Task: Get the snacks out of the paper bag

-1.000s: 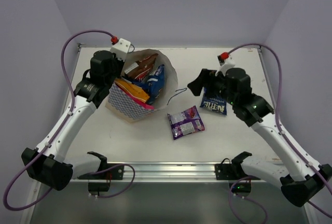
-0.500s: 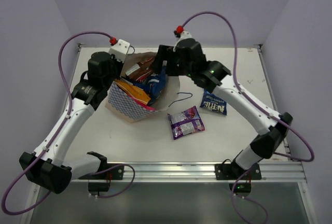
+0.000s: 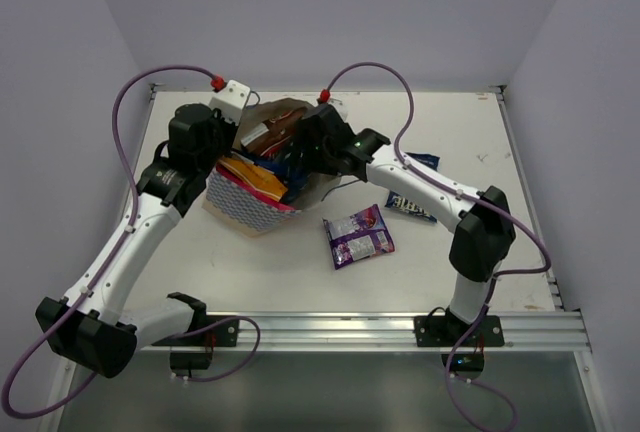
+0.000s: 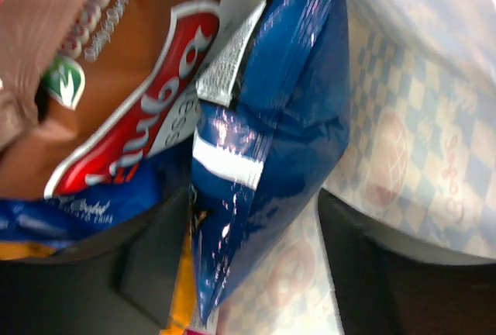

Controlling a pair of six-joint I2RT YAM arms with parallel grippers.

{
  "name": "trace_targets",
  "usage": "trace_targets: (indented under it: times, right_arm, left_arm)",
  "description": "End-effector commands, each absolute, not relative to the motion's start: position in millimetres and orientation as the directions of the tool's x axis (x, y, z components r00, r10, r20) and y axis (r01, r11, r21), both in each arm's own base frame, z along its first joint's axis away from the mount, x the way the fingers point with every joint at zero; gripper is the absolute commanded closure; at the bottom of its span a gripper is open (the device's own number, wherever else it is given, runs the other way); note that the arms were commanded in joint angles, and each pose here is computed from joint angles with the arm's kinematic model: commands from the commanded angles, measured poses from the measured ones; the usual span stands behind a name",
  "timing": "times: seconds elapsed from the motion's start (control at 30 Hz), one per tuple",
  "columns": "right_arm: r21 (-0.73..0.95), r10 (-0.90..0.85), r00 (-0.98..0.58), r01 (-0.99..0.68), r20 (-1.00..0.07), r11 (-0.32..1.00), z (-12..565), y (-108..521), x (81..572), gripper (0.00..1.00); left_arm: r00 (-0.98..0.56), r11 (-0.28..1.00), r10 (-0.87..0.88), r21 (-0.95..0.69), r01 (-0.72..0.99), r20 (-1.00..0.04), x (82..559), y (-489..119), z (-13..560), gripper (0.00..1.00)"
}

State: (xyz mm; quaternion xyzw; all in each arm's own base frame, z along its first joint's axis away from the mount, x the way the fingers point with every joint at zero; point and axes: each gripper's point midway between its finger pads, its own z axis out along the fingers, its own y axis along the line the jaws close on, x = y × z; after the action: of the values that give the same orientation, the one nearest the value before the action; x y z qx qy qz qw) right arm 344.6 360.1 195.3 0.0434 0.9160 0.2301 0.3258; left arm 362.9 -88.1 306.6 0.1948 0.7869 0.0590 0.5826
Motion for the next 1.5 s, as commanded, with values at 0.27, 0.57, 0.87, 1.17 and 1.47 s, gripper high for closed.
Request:
trace_targets:
  times: [0.27,0.57,0.87,1.17,1.47]
  right_arm:
    - [0.436,0.265,-0.711,-0.064,-0.651,0.898,204.8,355.1,360.4,0.99]
    - [0.556,0.289,-0.567,-0.38,-0.772,0.74,361.4,359.0,332.1,1.0]
    - [0.492,0.389,-0.302,-0.546,-0.87,0.678,496.8,282.6,292.4,1.0]
    - [0.459,0.436,-0.147,-0.35,-0.888,0.817,488.5,168.3,322.3,1.0]
    - [0.367,0.291,-0.312,-0.223,-0.904,0.903,342.2,175.7,406.8,1.0]
  left_arm:
    - [-0.121,0.939,0.32,0.298,0.173,-0.94,363.1,-84.0,347.5,1.0]
    - [-0.147,0.943,0.325,0.307,0.129,-0.934,364.6,-75.6,345.5,1.0]
    - [-0.183,0.944,0.329,0.316,0.098,-0.926,366.2,-69.4,336.8,1.0]
    - [-0.195,0.945,0.326,0.316,0.085,-0.925,368.0,-67.7,332.5,1.0]
    - [-0.167,0.946,0.317,0.301,0.117,-0.933,365.1,-73.6,339.3,1.0]
